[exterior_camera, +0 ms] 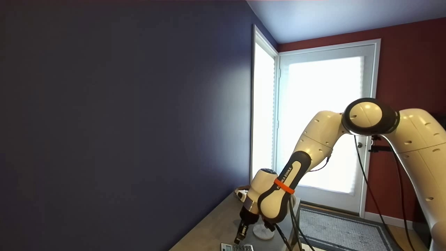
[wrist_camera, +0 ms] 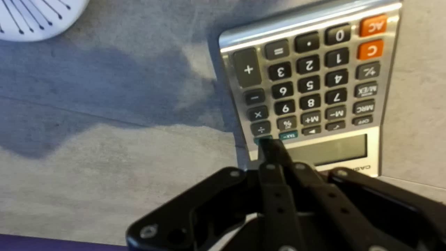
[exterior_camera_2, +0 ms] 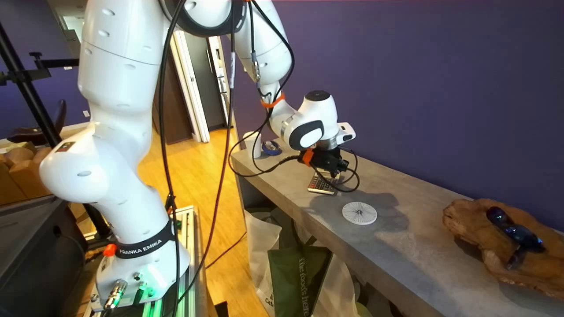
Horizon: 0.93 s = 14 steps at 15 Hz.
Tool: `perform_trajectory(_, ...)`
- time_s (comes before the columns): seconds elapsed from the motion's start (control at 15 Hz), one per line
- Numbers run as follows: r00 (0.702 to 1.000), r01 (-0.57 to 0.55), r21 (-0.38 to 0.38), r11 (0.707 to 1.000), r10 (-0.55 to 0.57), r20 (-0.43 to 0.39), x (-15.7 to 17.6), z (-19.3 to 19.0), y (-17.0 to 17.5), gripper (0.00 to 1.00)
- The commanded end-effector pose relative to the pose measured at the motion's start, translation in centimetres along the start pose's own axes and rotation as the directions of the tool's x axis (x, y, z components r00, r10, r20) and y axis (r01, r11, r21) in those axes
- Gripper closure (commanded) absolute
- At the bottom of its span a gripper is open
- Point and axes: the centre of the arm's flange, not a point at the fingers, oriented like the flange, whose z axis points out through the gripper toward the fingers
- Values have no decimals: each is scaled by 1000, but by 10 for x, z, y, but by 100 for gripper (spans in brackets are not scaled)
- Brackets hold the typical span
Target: Press two keys on the calculator
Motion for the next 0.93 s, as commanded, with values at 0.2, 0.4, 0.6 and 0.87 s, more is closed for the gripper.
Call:
perform_trajectory(0.2, 1000, 12, 8, 1000, -12, 2, 4, -17, -6, 100)
perform_trajectory(0.4, 1000, 11, 18, 1000, -11, 24, 1, -13, -8, 100)
perform_trajectory(0.6, 999, 11, 20, 1000, -12, 33, -1, -10, -8, 100)
perform_trajectory(0.87, 999, 13, 28, 1000, -14, 40, -2, -6, -9, 100)
